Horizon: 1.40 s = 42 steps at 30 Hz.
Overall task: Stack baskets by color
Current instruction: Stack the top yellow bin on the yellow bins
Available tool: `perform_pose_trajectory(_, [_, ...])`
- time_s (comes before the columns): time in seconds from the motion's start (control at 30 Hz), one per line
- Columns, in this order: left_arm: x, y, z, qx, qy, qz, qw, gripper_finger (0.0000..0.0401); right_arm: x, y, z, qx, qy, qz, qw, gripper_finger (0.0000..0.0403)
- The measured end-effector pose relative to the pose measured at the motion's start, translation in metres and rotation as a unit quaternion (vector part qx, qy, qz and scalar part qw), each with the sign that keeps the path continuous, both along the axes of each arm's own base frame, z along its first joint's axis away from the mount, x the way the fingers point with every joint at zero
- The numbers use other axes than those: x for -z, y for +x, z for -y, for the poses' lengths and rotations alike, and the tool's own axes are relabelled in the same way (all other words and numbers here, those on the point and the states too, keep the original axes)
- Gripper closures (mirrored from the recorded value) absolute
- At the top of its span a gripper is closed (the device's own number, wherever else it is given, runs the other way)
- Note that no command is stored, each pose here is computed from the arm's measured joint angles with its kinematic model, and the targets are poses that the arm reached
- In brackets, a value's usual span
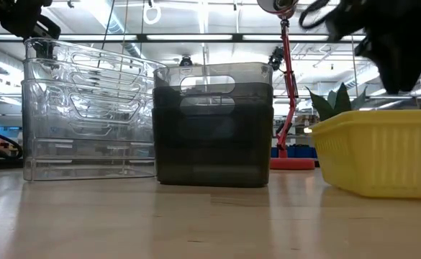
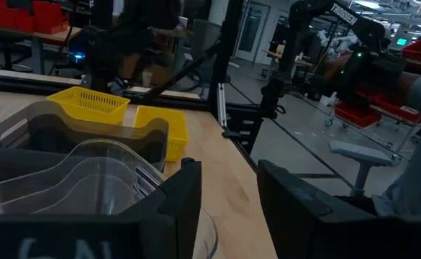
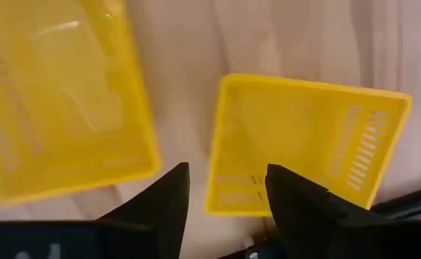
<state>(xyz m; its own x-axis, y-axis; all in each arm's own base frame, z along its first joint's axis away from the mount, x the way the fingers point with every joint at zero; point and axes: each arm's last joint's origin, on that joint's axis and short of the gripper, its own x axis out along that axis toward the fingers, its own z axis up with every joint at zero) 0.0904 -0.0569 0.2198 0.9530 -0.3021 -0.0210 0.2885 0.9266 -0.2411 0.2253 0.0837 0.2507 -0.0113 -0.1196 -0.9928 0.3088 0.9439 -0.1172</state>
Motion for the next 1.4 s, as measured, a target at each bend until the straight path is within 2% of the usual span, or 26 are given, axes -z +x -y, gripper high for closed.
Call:
perform_pose_trajectory(0.13, [0.0,0.0,0.0,0.0,0.0,0.0,1.0,0.0259,0.014,0.004,0.02,0.026,0.004,-0.008,1.0,0.0222])
perform_pose_trajectory(0.3, [0.0,0.0,0.0,0.0,0.0,0.0,1.0,0.0259,0.027,0.008,0.042,0.061,0.033,-0.013,0.997,0.0226])
perform_pose_trajectory(0.5, [0.0,0.0,0.0,0.0,-0.003,-0.001,1.0,0.0259,0.037,0.018,0.048,0.082,0.068,0.037,0.994,0.0226])
perform_pose_trajectory(0.67, [0.0,0.0,0.0,0.0,-0.003,-0.001,1.0,0.0259,0.037,0.017,0.052,0.094,0.046,0.034,0.994,0.0219])
perform_pose_trajectory(0.8, [0.0,0.0,0.0,0.0,-0.004,-0.001,1.0,0.0259,0.036,0.011,0.066,0.171,0.035,0.005,0.985,0.0218])
perform_pose_trajectory(0.93, [0.0,0.0,0.0,0.0,-0.004,-0.001,1.0,0.0259,0.039,0.011,0.081,0.249,0.007,0.014,0.968,0.0218])
perform_pose_trajectory(1.1, [0.0,0.0,0.0,0.001,-0.004,-0.002,1.0,0.0259,0.047,0.009,0.089,0.29,0.002,0.019,0.957,0.0217])
perform_pose_trajectory(1.4, [0.003,0.0,0.0,0.008,0.004,-0.013,1.0,0.0259,0.063,0.007,0.087,0.314,0.026,0.028,0.949,0.0217])
